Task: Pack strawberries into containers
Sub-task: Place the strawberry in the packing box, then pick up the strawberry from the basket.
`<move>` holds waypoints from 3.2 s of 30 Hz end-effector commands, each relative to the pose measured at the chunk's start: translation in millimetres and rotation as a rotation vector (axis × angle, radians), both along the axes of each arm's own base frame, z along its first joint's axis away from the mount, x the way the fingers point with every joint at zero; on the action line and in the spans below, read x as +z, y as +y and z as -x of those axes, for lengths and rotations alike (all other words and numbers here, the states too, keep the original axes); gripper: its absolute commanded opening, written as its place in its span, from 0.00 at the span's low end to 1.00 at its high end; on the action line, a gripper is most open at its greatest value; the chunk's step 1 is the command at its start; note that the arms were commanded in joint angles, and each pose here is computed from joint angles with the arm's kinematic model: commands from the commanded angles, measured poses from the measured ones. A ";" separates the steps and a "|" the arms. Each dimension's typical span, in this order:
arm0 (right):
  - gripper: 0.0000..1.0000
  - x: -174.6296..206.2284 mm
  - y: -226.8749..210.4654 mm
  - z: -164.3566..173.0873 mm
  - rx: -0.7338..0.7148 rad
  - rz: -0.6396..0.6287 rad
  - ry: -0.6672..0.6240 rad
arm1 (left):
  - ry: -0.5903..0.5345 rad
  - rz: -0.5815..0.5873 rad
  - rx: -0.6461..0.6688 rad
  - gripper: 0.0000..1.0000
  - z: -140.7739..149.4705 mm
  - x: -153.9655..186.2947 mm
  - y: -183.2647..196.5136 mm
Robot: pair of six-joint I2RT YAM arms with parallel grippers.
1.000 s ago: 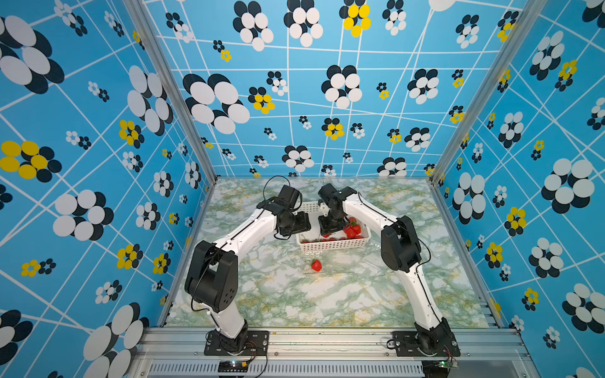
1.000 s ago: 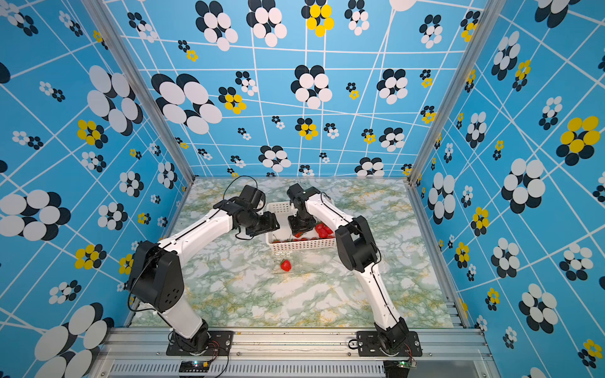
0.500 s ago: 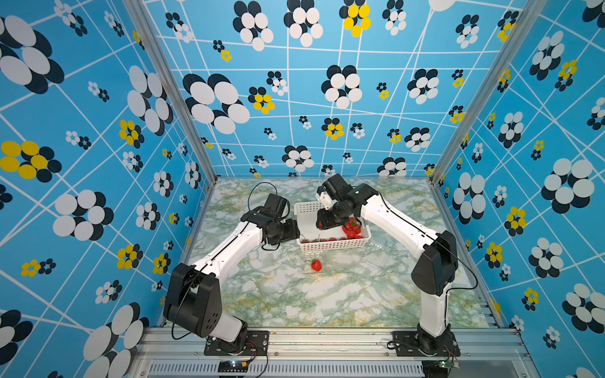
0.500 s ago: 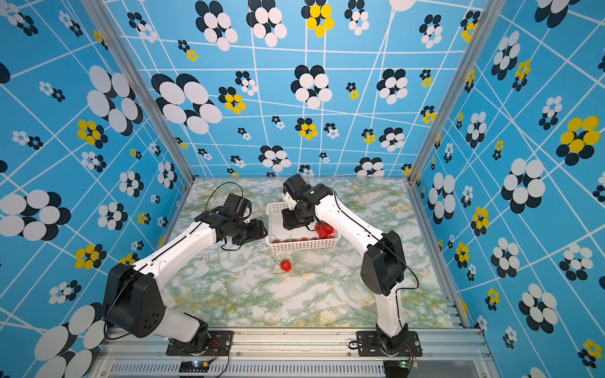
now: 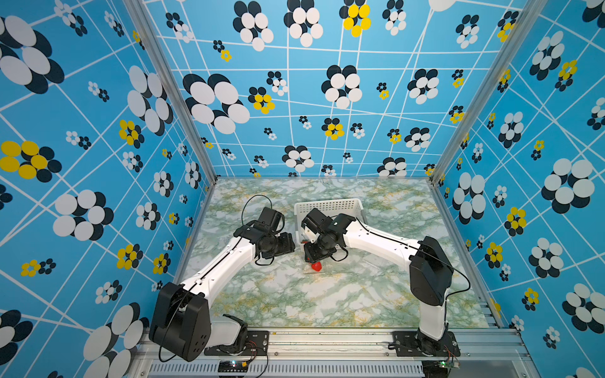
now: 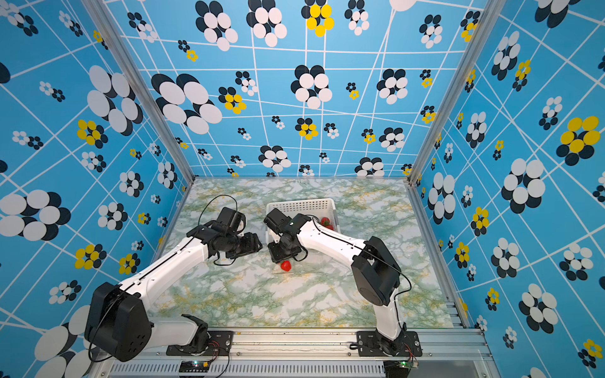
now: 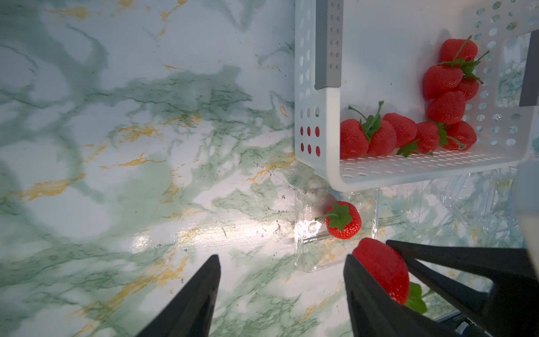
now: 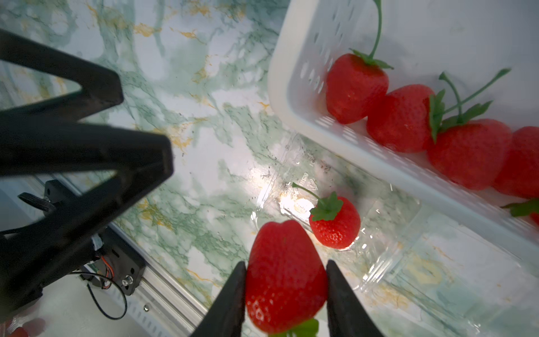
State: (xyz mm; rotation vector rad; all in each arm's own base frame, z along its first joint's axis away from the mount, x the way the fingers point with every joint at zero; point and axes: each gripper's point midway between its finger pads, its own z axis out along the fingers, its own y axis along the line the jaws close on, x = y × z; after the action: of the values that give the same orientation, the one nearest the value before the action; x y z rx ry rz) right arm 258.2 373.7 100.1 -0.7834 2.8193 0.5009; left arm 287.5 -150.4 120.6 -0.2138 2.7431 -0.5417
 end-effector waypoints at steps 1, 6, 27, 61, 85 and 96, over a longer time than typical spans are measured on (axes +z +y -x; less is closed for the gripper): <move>0.22 -19.5 4.4 2.3 0.002 0.031 0.029 | 0.000 0.001 0.015 0.69 1.0 -3.2 3.7; 0.22 -29.3 5.7 3.4 0.005 0.043 0.040 | -0.009 0.001 0.006 0.69 1.1 -3.7 3.3; 0.55 -36.8 13.1 2.1 0.039 0.066 0.031 | -0.008 0.022 -0.002 0.68 1.9 -7.1 -0.1; 0.55 -2.8 -139.2 -160.0 -0.281 0.192 -0.079 | -0.040 0.029 -0.128 0.68 -60.8 25.1 -78.2; 0.52 -56.2 -154.0 -181.8 -0.301 0.238 0.025 | -0.028 0.028 -0.159 0.68 -88.2 24.4 -99.3; 0.46 -66.8 -152.8 -183.1 -0.305 0.240 0.043 | -0.022 0.032 -0.155 0.67 -90.1 22.3 -97.1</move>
State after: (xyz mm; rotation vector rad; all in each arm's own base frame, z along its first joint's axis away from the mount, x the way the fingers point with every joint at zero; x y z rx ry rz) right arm 441.7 221.9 32.1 -0.3645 2.9844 0.1263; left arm 375.7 -247.9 144.0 -0.0221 2.7321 -0.6242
